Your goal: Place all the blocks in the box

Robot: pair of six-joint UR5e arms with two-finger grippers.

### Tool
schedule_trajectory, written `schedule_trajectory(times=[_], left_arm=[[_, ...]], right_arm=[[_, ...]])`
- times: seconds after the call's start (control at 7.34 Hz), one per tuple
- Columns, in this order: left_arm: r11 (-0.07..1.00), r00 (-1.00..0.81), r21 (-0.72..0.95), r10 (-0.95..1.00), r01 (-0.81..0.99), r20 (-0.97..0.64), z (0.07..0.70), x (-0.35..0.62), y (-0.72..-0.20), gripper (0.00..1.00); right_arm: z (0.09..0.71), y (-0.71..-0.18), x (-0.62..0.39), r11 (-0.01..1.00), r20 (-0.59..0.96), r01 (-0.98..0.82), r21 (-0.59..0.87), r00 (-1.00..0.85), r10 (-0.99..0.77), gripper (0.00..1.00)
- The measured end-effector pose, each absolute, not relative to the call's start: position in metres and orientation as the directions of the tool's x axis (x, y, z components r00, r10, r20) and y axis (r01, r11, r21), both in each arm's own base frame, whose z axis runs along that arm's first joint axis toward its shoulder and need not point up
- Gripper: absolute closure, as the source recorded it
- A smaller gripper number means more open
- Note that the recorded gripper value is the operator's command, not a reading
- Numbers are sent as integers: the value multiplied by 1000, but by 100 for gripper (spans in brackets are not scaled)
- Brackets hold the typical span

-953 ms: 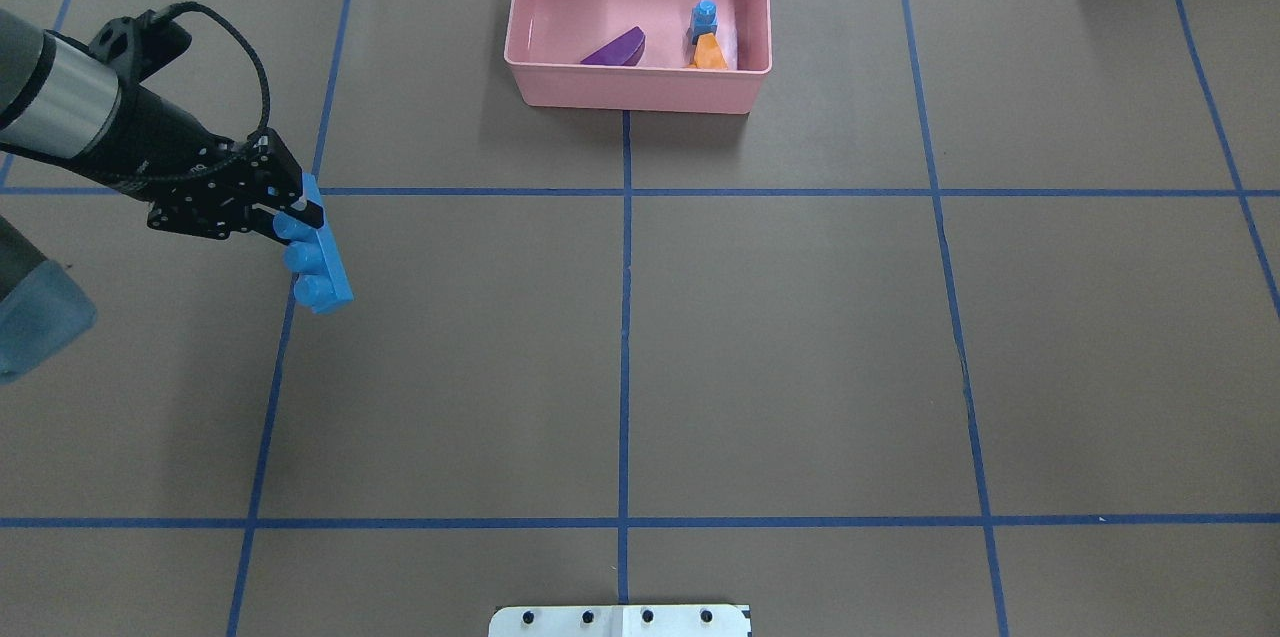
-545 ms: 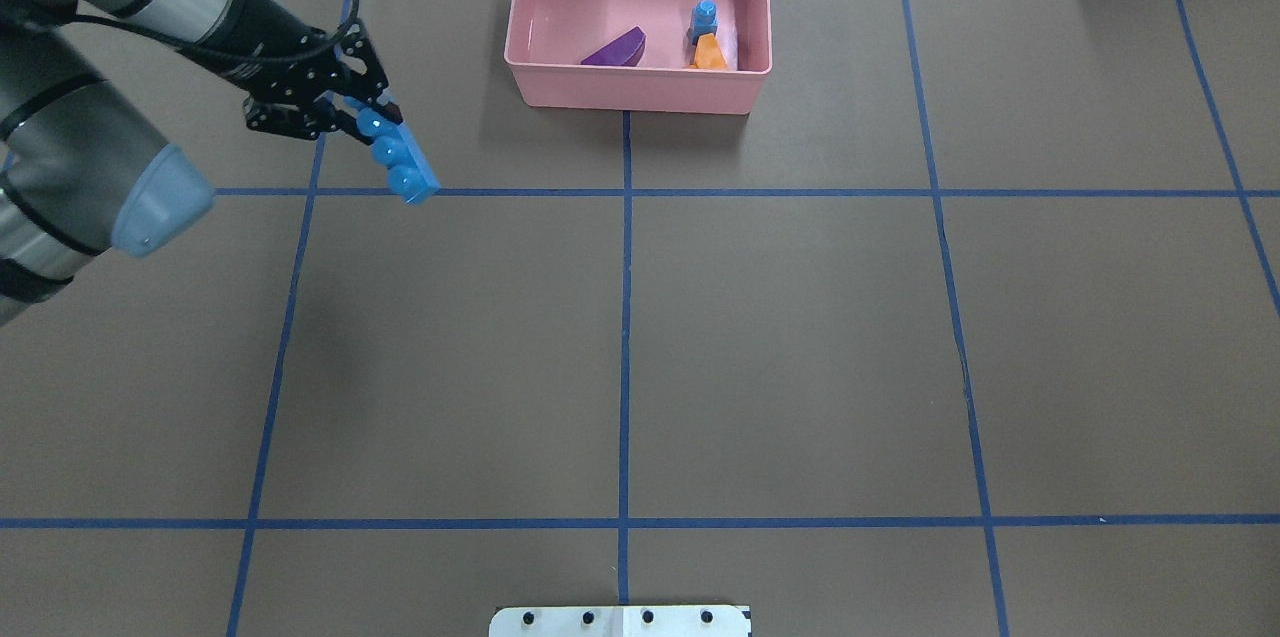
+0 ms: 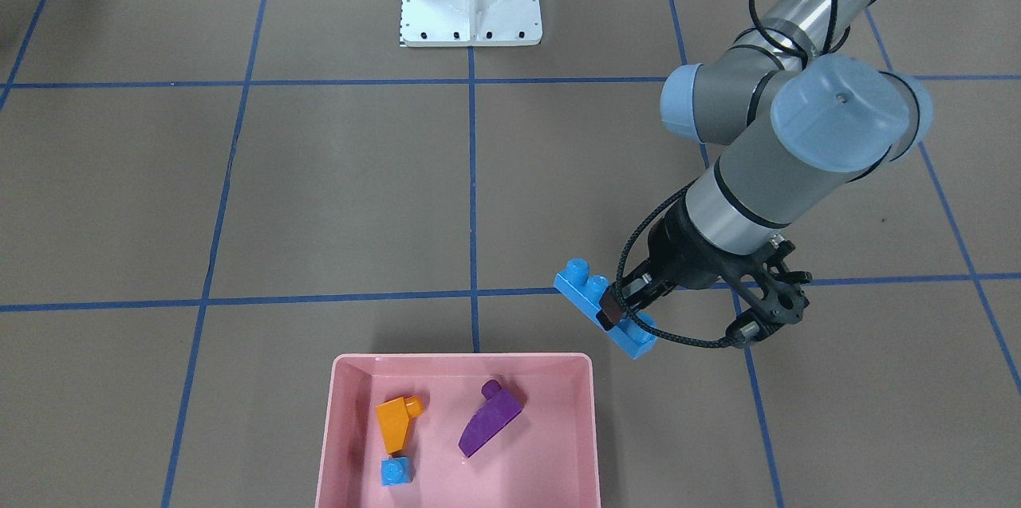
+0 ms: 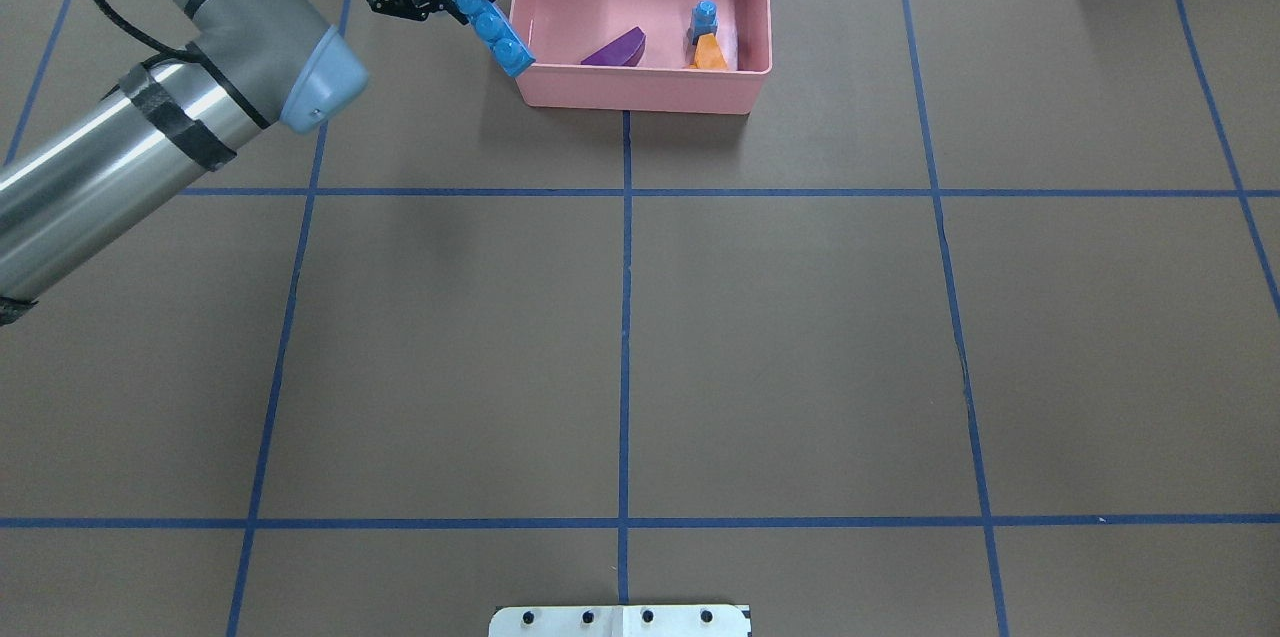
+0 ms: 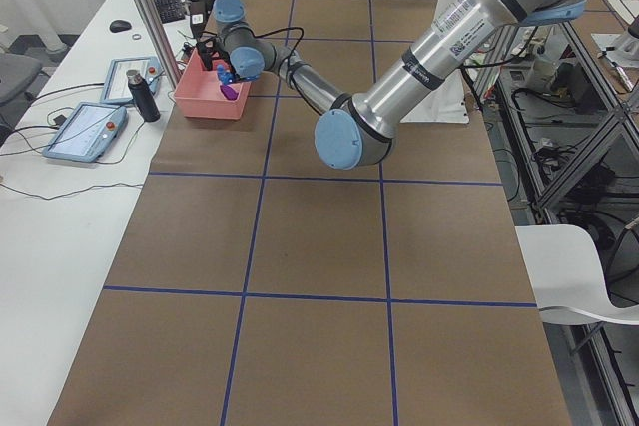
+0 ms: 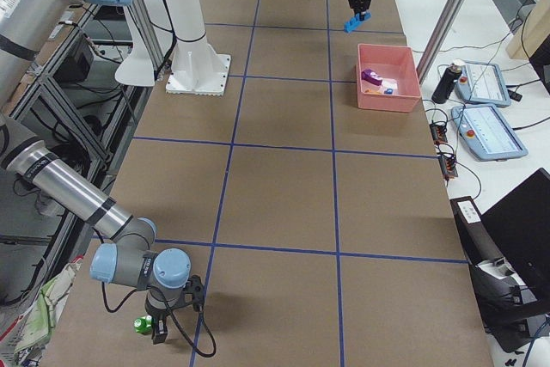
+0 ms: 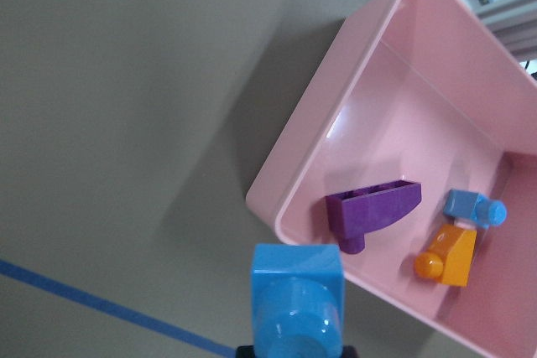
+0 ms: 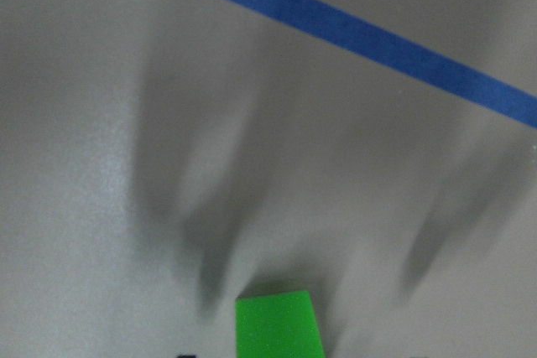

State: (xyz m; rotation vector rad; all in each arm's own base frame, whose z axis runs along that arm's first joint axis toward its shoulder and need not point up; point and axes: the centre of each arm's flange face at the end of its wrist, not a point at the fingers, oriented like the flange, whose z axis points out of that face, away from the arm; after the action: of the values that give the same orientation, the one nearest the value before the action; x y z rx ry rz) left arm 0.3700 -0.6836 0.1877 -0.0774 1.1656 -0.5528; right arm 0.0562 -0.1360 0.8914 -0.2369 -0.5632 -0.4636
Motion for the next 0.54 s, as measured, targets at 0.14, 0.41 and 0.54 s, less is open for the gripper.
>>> schedule_trajectory(times=[0.14,0.41,0.54], left_arm=[[842,262,-346,-475,414,-840,175,379,-700,100],[712,141,-412,-578,569,-804,130,428,-744,100],[657,81,-438,-604,613,-793,118,449,-749,81]], right_arm=[[892,-134,57,874,563,477,-91,748,-350,100],[892,-132,60,879,565,468,-89,751,-342,100],[891,-131,60,881,565,466,-86,751,-342,100]])
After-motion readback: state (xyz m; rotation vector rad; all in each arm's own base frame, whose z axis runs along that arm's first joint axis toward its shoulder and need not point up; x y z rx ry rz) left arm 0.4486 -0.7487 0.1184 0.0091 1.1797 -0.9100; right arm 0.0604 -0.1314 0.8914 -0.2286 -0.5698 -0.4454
